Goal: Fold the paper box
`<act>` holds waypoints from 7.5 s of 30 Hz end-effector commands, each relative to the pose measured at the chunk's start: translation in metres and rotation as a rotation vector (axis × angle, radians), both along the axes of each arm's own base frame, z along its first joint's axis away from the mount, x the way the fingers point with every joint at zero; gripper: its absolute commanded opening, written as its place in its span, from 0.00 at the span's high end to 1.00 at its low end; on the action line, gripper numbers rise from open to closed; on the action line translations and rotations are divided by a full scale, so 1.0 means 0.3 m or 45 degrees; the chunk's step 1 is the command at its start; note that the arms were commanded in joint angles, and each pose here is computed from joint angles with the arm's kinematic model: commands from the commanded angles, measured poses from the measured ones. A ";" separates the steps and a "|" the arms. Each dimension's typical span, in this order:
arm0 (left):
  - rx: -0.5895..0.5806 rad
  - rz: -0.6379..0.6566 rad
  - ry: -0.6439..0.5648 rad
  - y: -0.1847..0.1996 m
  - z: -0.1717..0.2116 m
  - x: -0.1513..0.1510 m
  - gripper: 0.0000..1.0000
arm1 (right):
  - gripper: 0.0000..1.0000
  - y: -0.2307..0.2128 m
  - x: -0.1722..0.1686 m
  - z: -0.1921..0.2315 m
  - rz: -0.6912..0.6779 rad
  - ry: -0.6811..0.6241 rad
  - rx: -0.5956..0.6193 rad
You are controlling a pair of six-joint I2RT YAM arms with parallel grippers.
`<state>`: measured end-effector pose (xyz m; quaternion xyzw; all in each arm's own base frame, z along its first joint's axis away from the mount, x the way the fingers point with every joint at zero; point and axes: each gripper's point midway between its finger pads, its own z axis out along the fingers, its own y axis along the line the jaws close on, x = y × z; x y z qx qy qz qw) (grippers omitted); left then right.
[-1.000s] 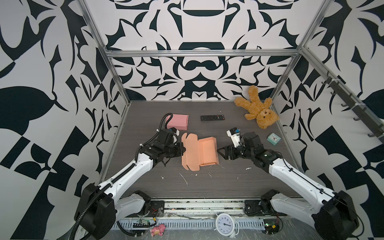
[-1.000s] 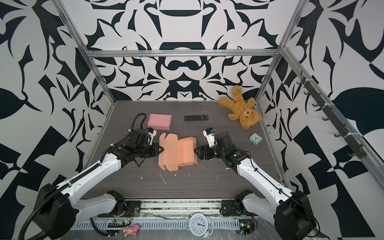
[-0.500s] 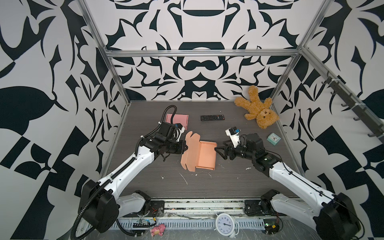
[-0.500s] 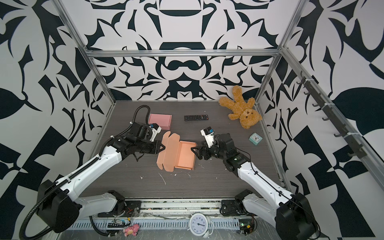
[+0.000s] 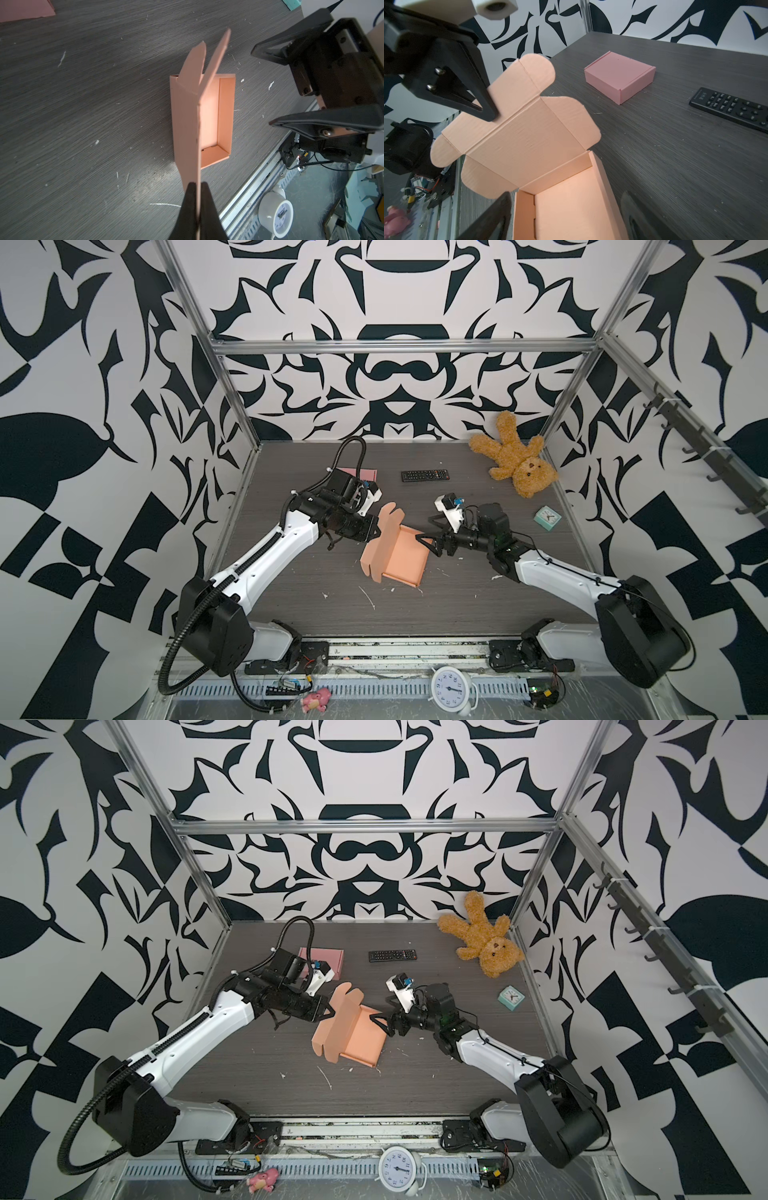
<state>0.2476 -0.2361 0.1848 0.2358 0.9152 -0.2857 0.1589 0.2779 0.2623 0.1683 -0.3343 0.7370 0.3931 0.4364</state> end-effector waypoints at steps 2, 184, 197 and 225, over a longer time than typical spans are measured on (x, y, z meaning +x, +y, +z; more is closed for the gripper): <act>0.044 -0.108 0.044 0.010 0.014 -0.044 0.93 | 0.16 0.054 0.028 0.151 0.120 -0.263 0.020; 0.002 0.231 -0.102 0.099 -0.212 -0.038 0.87 | 1.00 -0.049 0.059 -0.027 -0.106 -0.199 -0.337; 0.082 0.224 -0.172 0.096 -0.192 -0.025 0.89 | 1.00 -0.056 0.056 -0.033 -0.184 -0.136 -0.269; 0.119 0.403 -0.429 0.059 -0.127 0.205 0.90 | 1.00 -0.005 0.192 0.026 -0.412 -0.073 -0.278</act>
